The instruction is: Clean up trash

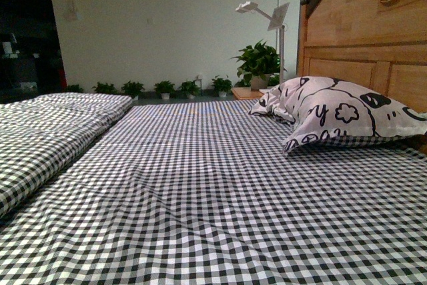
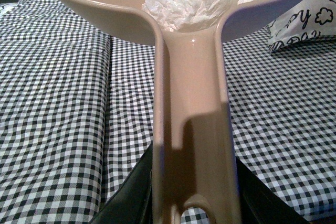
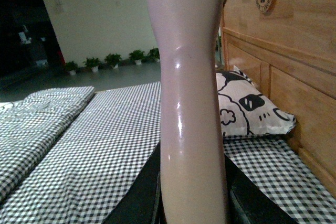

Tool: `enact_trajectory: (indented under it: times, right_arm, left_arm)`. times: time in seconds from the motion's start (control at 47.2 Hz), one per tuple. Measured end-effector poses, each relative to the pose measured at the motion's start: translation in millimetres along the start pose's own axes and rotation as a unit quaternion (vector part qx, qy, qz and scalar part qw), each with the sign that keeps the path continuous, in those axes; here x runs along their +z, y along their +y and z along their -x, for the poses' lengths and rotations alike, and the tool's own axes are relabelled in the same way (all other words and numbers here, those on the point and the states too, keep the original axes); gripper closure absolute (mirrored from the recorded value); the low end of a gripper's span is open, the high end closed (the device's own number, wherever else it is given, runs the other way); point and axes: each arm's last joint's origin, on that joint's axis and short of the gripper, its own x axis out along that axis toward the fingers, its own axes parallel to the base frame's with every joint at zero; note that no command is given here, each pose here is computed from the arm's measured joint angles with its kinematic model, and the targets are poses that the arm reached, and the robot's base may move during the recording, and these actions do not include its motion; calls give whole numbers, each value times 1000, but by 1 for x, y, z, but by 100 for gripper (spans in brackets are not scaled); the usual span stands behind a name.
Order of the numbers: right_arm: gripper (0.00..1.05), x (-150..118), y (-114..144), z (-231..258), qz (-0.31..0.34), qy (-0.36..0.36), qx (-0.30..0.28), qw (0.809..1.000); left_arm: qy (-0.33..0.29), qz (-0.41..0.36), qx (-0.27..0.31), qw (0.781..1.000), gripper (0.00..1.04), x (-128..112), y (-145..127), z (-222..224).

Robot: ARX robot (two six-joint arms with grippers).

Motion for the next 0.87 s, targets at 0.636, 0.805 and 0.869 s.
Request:
enact_trajectory:
  times: [0.636,0.805,0.869]
  right_arm:
    - [85,0,0,0,0,0,0,1000]
    - [85,0,0,0,0,0,0,1000]
    - [85,0,0,0,0,0,0,1000]
  left_arm:
    - [0,1,0,1000,78,0,0,0]
    - [0,1,0,1000,78,0,0,0]
    - [0,1,0,1000,78,0,0,0]
